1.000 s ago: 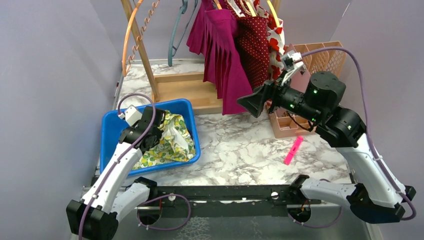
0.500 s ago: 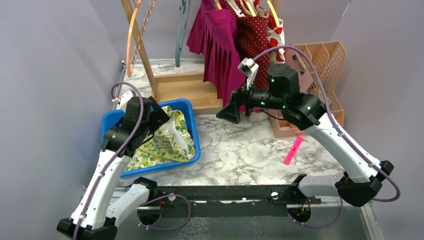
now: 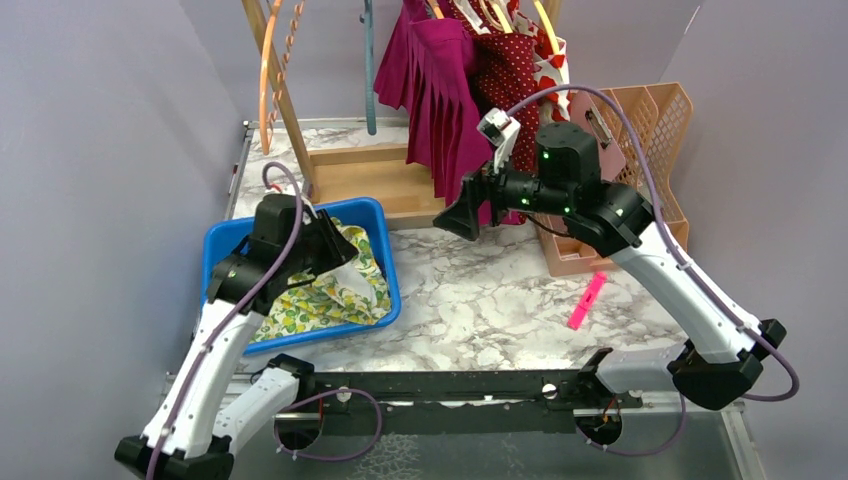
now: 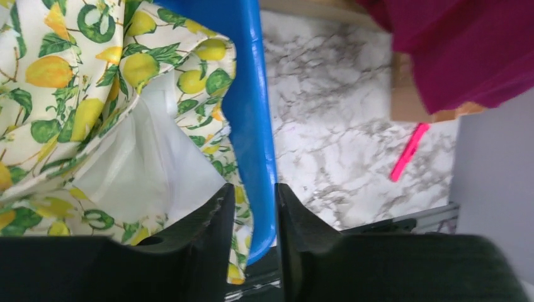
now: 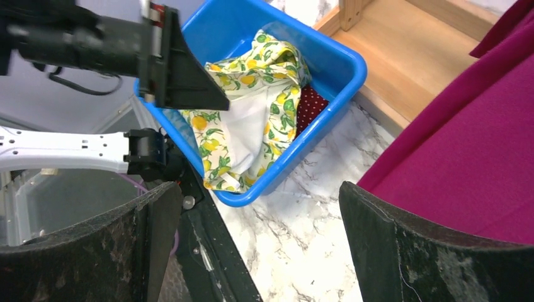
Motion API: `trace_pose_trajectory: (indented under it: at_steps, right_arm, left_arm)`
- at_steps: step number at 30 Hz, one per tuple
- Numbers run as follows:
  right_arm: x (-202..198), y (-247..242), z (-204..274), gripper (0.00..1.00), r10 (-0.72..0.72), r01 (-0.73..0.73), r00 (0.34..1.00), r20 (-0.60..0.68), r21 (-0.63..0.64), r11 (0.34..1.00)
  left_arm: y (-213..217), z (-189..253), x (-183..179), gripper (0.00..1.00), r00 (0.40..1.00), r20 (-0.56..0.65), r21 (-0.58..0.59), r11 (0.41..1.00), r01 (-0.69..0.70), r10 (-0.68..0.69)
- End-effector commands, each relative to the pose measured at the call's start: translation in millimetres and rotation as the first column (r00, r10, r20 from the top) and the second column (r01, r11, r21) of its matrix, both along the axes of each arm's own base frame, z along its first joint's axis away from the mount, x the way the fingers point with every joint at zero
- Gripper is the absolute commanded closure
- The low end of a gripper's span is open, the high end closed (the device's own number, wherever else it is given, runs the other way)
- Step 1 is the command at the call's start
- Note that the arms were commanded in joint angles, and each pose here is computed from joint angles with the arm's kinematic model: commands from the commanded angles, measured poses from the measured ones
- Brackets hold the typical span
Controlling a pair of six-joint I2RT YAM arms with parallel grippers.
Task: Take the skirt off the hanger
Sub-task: Place the skirt in the bin.
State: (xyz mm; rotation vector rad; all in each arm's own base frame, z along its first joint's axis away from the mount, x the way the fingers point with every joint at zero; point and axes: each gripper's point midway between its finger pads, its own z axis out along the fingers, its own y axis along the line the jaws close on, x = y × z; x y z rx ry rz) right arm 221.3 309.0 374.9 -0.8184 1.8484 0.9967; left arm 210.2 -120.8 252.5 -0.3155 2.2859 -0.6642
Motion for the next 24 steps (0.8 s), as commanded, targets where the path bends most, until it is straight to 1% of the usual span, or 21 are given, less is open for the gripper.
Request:
trace_pose_trajectory:
  at_steps: [1,2,4,6,9,11,14,16,18,19,20,21,22,23,24]
  right_arm:
    - [-2.9,-19.0,27.4,0.0,-0.06,0.059,0.995,0.085,0.015,0.998]
    - [-2.5,-21.7,28.3,0.0,-0.074,0.073,0.993,0.089,0.015,0.997]
    - [-1.9,-26.1,29.9,0.0,-0.095,0.094,0.991,0.098,0.019,0.995]
    - [-2.6,-29.4,32.8,0.0,-0.107,0.105,0.989,0.106,0.024,0.994]
    - [-2.9,-34.2,35.4,0.0,-0.125,0.124,0.986,0.11,0.021,0.992]
    - [0.5,-39.0,36.3,0.0,-0.16,0.159,0.981,0.108,0.016,0.987]
    - [10.9,-48.6,38.4,0.0,-0.237,0.241,0.966,0.099,-0.029,0.97]
    - [17.3,-53.7,41.9,0.0,-0.272,0.279,0.957,0.097,-0.071,0.958]
    - [20.2,-57.1,55.0,0.0,-0.292,0.301,0.95,0.113,-0.07,0.951]
    - [22.4,-58.8,62.6,0.0,-0.306,0.315,0.944,0.124,-0.058,0.947]
    - [24.1,-60.4,71.5,0.0,-0.324,0.331,0.937,0.131,-0.038,0.943]
    - [26.1,-60.7,80.2,0.0,-0.338,0.344,0.931,0.136,-0.02,0.939]
    - [28.4,-59.9,87.3,0.0,-0.349,0.353,0.927,0.135,-0.005,0.936]
    - [31.6,-58.4,93.4,0.0,-0.361,0.364,0.923,0.13,0.005,0.932]
    - [36.1,-57.3,99.2,0.0,-0.381,0.382,0.916,0.124,0.015,0.924]
  left_arm:
    - [-11.6,-24.4,17.0,0.77,1.0,-0.022,-0.022,1.0,0.019,-0.02]
    - [-13.1,-36.5,18.7,0.8,0.998,-0.058,-0.019,1.0,0.015,-0.016]
    - [-24.5,-68.3,14.4,0.8,0.986,-0.163,-0.046,0.999,0.024,-0.032]
    - [-21.3,-96.5,13.0,0.81,0.971,-0.238,-0.015,0.999,-0.03,0.025]
    - [-10.6,-119.6,23.0,0.86,0.96,-0.253,0.036,0.993,-0.112,0.117]
    - [-7.2,-139.8,23.4,0.88,0.945,-0.282,0.047,0.986,-0.16,0.167]
    - [11.0,-172.5,14.7,0.89,0.906,-0.336,0.139,0.965,-0.223,0.258]
    - [23.9,-180.8,12.6,0.9,0.893,-0.322,0.188,0.946,-0.264,0.313]
    - [28.3,-183.4,13.0,0.89,0.897,-0.299,0.195,0.941,-0.276,0.325]
    - [26.8,-181.8,13.9,0.86,0.904,-0.292,0.188,0.946,-0.265,0.312]
    - [24.2,-178.0,15.2,0.79,0.914,-0.286,0.181,0.953,-0.244,0.288]
    - [19.9,-171.2,16.6,0.7,0.924,-0.283,0.17,0.962,-0.215,0.256]
    - [15.5,-161.3,18.6,0.55,0.935,-0.274,0.156,0.97,-0.188,0.225]
    - [12.6,-149.3,19.4,0.45,0.942,-0.267,0.144,0.975,-0.171,0.205]
    - [9.8,-135.3,20.7,0.38,0.949,-0.255,0.129,0.979,-0.157,0.186]
